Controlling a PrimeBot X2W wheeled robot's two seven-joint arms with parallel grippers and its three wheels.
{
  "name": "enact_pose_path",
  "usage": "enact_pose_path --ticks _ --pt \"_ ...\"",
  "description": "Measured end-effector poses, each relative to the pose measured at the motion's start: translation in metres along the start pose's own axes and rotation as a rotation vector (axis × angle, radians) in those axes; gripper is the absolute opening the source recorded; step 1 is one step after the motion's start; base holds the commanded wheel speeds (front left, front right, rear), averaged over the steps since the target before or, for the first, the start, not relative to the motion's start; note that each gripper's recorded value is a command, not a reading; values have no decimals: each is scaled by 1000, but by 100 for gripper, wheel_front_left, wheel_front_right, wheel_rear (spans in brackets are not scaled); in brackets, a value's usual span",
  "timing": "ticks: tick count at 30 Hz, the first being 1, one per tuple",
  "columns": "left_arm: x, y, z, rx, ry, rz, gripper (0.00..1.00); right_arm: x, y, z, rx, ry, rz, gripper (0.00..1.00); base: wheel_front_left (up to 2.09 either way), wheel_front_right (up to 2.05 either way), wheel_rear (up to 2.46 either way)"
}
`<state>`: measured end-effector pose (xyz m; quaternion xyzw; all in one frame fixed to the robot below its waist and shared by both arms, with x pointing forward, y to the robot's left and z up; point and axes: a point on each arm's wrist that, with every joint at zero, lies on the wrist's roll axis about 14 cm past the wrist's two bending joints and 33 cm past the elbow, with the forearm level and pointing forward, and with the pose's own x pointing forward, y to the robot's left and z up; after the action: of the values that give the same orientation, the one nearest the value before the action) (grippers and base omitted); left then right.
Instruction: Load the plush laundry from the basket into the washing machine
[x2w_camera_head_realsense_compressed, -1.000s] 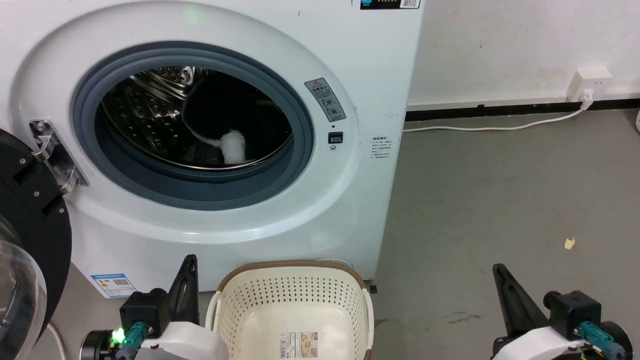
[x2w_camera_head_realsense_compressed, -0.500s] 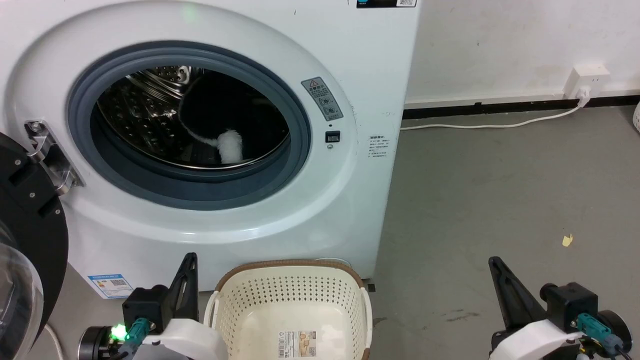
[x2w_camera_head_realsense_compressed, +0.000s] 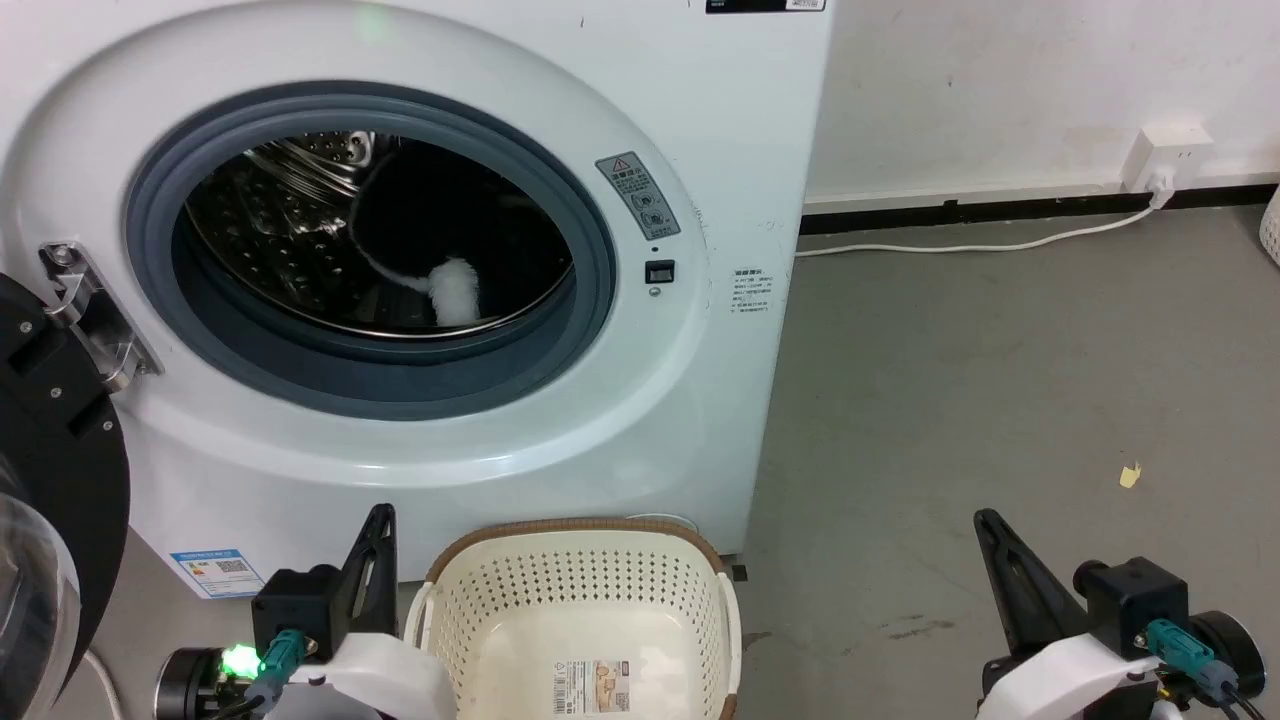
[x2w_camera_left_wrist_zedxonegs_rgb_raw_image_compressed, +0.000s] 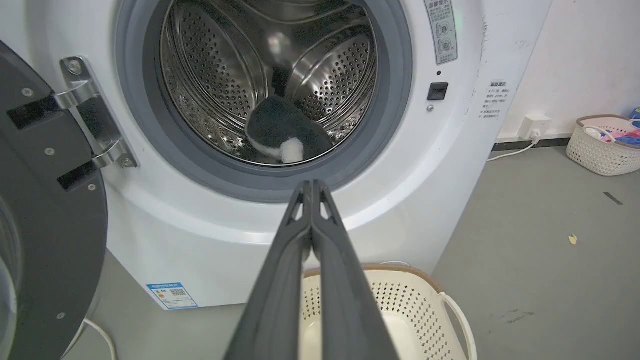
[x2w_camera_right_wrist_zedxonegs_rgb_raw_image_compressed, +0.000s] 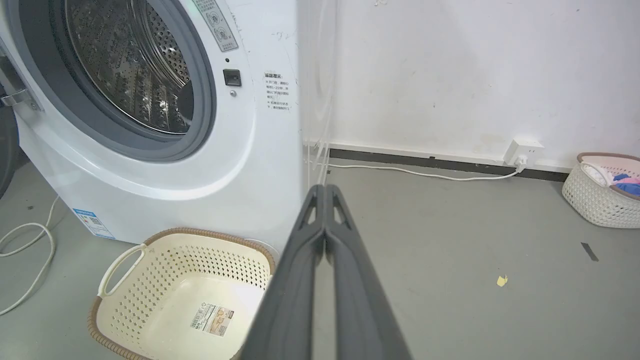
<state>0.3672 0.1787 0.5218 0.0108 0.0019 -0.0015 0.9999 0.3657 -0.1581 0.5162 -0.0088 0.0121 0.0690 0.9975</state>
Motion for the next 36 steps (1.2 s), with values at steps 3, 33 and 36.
enact_pose_path --ticks 3,33,36 --pt "0 1 0 6 1 2 0 0 -1 0 -6 1 -2 0 0 0 0" --pt "2 0 0 27 16 9 0 3 -2 6 -27 -3 -5 0 0 0 0" --pt "2 0 0 27 16 9 0 3 -2 6 -27 -3 -6 0 0 0 0"
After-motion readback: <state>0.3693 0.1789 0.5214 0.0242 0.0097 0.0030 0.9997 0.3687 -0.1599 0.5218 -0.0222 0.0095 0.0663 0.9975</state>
